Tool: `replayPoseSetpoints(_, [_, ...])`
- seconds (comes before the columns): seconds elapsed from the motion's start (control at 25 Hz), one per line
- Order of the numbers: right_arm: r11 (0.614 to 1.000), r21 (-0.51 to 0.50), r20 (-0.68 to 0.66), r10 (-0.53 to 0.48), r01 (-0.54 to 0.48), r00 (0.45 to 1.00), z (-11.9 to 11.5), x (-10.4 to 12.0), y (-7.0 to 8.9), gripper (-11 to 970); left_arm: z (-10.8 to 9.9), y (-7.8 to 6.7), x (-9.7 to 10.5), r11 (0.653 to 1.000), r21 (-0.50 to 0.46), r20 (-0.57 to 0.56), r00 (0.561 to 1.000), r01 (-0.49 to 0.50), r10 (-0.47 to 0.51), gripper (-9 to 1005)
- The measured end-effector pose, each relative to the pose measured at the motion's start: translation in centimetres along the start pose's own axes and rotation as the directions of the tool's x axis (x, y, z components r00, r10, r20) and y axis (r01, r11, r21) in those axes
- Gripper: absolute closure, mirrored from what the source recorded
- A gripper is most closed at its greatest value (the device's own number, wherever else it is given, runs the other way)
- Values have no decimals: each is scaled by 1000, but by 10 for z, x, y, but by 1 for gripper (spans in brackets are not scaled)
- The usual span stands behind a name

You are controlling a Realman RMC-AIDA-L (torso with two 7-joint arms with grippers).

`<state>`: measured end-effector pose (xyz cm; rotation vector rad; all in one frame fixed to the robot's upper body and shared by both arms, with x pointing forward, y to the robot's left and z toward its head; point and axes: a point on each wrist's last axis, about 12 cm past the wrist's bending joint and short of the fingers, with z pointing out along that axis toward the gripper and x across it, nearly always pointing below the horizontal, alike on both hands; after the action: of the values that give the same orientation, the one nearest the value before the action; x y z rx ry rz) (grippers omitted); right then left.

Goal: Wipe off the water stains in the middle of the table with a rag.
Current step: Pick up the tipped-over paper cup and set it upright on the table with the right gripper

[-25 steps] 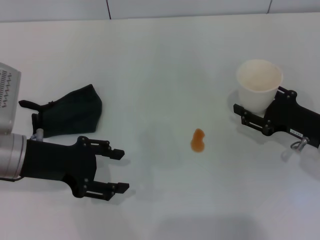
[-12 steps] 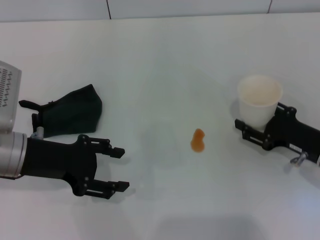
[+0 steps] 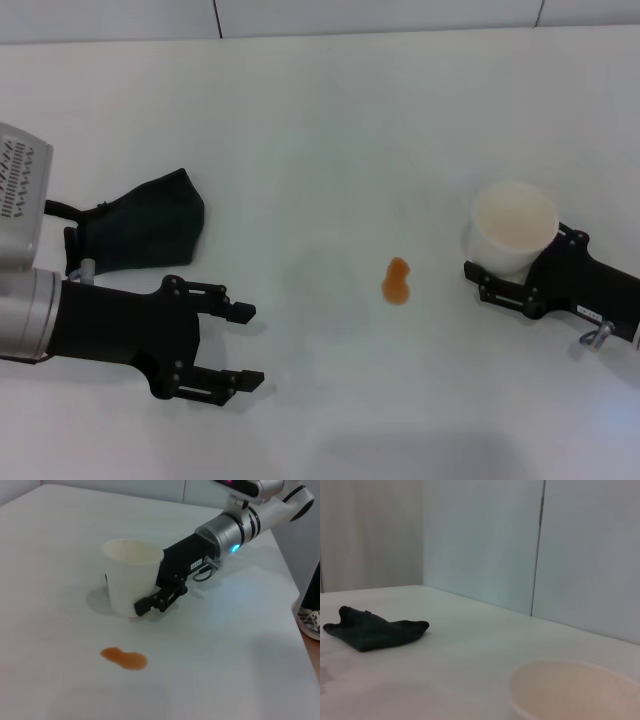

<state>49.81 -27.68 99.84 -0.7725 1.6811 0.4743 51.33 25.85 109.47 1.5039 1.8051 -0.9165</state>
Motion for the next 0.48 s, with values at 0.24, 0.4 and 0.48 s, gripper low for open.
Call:
replayPoseSetpoints(0.24, [1000,-4,15,6,-6,1000,-5,1,3,124,0,-1,1,1000,0,1,1000,8,-8,247])
replayPoseSetpoints(0.4, [1000,-4,29,6,-6,1000,-10,1,3,92,-1,-1,2,1000,-6,1,1000,13,-13,248])
replayPoseSetpoints(0.48, [1000,-1,26,14,-14,1000,-13,2,2,93,-1,-1,2,1000,-8,3,1000,11,-11,248])
